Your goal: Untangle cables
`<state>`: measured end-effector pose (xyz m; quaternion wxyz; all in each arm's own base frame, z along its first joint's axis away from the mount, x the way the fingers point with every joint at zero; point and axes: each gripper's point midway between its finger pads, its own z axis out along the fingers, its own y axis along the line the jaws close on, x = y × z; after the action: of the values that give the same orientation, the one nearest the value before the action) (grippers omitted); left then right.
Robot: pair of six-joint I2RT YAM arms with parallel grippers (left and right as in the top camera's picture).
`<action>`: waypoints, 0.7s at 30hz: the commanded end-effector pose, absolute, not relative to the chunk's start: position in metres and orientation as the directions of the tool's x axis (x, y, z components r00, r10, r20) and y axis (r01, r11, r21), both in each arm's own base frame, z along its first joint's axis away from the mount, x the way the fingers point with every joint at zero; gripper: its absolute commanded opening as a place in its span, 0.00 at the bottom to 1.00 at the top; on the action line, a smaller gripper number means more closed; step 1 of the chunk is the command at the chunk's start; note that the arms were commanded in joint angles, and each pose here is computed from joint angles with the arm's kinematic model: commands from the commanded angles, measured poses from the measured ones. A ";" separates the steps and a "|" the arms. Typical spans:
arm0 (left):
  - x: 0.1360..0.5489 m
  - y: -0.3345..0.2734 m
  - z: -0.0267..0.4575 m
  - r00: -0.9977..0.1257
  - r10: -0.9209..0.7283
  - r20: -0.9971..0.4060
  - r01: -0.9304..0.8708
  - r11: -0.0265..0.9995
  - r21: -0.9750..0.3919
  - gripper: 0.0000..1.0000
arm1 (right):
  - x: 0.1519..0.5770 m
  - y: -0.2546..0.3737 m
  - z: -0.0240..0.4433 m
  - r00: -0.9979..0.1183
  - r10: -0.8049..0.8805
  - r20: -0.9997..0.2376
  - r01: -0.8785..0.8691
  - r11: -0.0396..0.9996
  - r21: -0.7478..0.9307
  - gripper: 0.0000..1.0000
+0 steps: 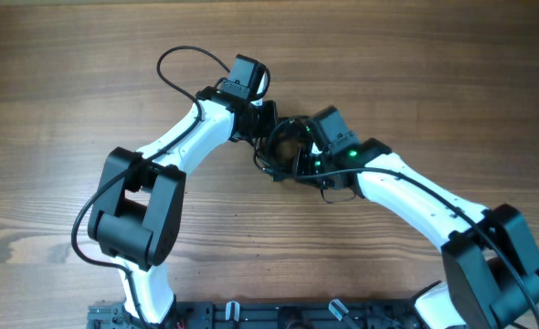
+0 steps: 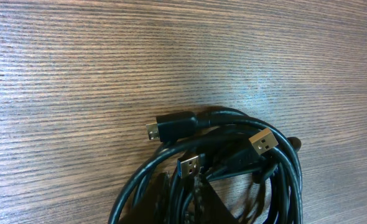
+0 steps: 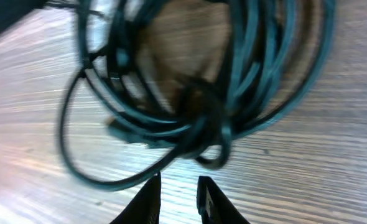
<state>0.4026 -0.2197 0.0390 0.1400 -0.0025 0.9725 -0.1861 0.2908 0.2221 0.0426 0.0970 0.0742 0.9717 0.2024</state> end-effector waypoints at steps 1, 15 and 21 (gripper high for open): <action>0.404 -0.218 0.044 -0.956 -0.055 -0.287 0.054 0.933 -0.357 0.18 | 0.293 0.206 0.032 -0.957 0.231 -0.174 0.164 0.929 0.331 0.24; 0.404 -0.218 0.044 -0.956 -0.055 -0.287 0.054 0.933 -0.357 0.21 | 0.303 0.197 0.012 -0.936 0.295 -0.191 0.237 0.932 0.275 0.22; 0.404 -0.218 0.044 -0.956 -0.055 -0.288 0.054 0.933 -0.357 0.21 | 0.314 0.202 0.014 -0.925 0.303 -0.230 0.228 0.925 0.303 0.21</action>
<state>0.4026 -0.2197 0.0390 0.1400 -0.0025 0.9725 -0.1861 0.3108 0.2065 0.0215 0.1299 0.1260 0.9718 0.1511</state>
